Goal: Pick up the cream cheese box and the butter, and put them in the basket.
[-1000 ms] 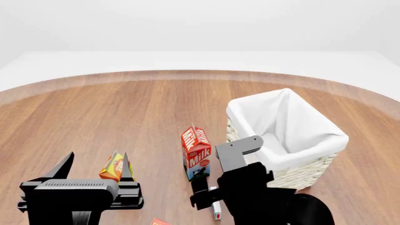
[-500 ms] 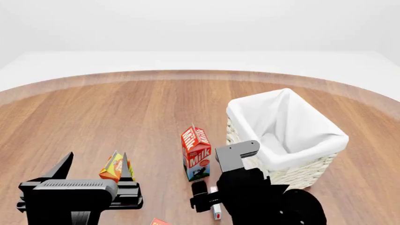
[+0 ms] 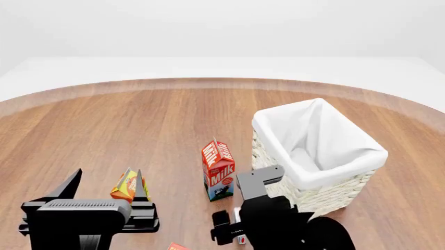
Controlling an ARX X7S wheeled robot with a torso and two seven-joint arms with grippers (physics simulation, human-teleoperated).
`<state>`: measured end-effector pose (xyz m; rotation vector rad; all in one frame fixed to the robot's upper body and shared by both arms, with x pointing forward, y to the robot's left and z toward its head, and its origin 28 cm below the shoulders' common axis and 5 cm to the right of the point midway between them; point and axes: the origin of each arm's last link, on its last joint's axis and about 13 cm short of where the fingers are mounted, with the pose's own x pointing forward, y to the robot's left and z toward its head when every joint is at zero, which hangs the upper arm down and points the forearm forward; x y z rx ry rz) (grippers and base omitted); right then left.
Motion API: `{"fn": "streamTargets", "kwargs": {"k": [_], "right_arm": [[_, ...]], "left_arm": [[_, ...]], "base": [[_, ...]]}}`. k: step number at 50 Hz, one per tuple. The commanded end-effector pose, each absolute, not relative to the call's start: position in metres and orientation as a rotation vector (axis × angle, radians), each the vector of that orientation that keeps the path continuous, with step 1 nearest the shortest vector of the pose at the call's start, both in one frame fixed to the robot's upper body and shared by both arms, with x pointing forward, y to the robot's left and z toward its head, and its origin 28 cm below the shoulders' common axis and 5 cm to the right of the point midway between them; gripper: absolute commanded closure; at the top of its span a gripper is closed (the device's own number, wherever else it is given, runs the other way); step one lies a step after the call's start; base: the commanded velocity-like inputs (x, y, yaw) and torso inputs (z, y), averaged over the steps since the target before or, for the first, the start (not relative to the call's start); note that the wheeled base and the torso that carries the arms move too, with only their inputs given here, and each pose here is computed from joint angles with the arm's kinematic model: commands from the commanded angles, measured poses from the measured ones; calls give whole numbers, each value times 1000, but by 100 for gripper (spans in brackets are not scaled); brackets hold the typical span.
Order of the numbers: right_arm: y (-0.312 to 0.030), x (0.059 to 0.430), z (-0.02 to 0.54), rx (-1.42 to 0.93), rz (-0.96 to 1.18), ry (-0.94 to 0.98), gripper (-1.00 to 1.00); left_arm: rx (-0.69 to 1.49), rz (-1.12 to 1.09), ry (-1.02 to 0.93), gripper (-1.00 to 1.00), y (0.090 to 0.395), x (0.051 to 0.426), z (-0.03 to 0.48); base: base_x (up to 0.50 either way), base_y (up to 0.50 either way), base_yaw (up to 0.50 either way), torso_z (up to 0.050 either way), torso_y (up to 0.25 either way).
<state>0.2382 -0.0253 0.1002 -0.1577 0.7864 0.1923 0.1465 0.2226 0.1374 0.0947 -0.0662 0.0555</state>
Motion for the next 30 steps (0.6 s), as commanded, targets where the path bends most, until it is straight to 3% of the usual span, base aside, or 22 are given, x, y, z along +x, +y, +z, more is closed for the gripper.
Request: {"fn": "streamTargets", "kwargs": {"k": [1,30], "right_arm": [[-22,236,88,-177,195,807,-100],[-19,239,73,-202,193,834,-100]], "left_arm": [[95,54,-67,-100,222,146,137],[95,53,-67,-100,222,147,137]], "base": [[0,0,0,0,0],[0,0,0,0,0]]}}
